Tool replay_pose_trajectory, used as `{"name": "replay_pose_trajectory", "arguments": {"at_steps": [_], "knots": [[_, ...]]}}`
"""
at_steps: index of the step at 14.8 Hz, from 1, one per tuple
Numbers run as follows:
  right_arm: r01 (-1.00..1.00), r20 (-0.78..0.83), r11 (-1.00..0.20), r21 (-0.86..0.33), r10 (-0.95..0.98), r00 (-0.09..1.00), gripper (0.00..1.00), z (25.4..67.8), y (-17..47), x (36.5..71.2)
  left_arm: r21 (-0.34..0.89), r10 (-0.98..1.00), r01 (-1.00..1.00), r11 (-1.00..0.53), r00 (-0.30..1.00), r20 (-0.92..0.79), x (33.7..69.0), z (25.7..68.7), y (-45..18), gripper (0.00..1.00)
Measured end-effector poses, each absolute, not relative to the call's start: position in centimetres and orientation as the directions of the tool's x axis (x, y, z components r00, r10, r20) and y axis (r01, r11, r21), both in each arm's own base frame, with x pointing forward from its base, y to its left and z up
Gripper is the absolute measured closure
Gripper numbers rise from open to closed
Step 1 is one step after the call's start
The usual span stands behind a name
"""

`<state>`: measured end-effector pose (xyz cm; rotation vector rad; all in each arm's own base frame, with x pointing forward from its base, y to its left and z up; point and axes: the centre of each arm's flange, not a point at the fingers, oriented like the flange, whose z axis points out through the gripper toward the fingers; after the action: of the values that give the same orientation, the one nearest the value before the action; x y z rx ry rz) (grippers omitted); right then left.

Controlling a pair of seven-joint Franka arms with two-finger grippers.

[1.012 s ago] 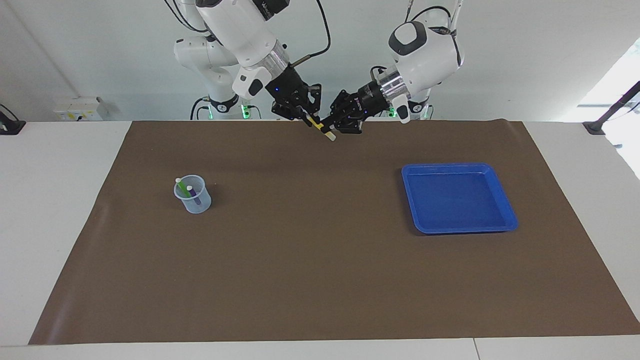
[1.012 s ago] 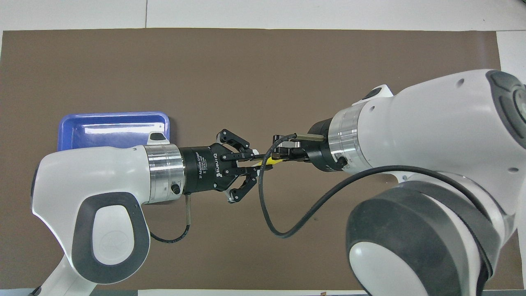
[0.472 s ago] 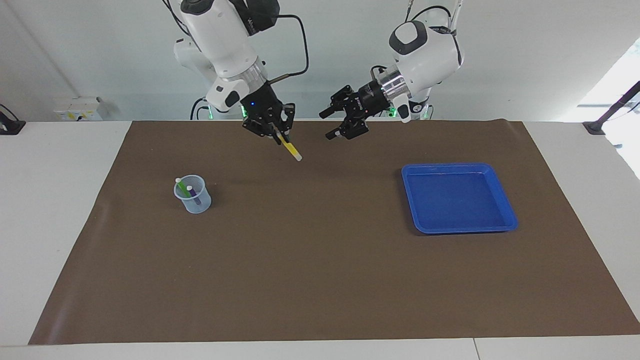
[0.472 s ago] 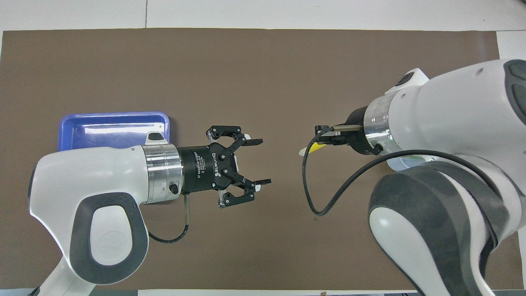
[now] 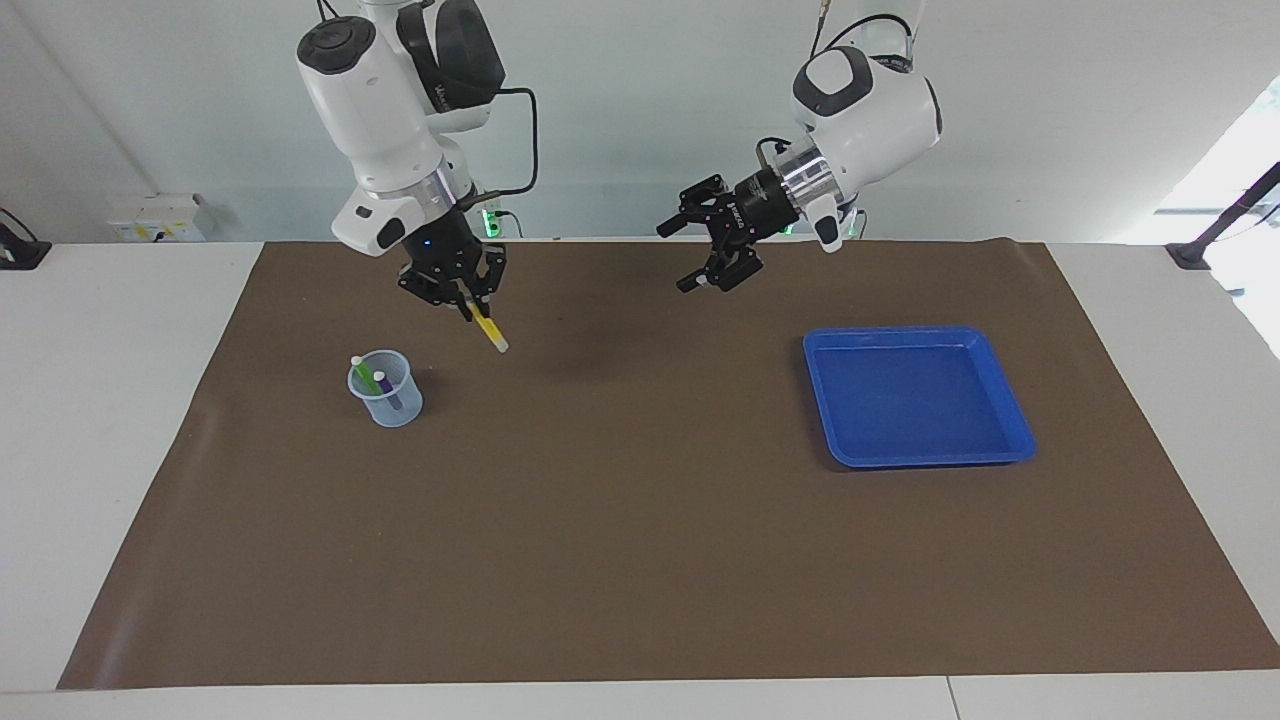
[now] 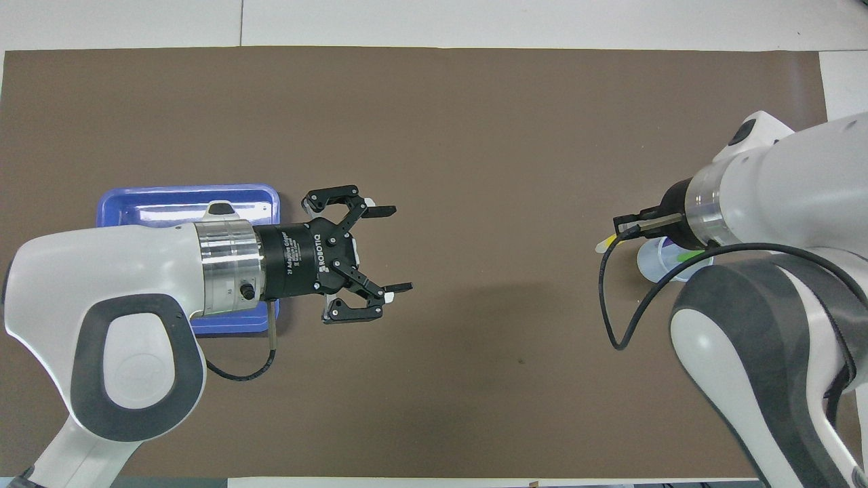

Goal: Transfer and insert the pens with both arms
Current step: 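Carry the yellow pen to the cup while the left gripper withdraws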

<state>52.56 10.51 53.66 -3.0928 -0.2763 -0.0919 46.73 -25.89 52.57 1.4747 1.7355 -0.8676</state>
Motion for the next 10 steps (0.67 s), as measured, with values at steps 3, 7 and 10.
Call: {"name": "replay_pose_trajectory", "arguments": {"at_steps": [3,7,10], "knots": [[0.210,0.047,-0.978,-0.002,0.210,0.977,0.81,52.8,6.8,51.3,-0.043,0.576,0.993,0.111,-0.099,-0.811,47.7,52.1,-22.9,0.00],[0.243,0.056,-0.970,-0.011,0.242,0.969,0.81,51.1,1.6,49.4,0.030,0.707,0.999,0.036,-0.005,-0.707,47.6,51.5,-22.4,0.00],[0.257,0.096,-0.966,-0.007,0.255,0.962,0.81,49.4,-0.4,48.8,0.083,0.793,0.996,-0.025,0.071,-0.605,47.8,51.2,-21.7,0.00]]}}
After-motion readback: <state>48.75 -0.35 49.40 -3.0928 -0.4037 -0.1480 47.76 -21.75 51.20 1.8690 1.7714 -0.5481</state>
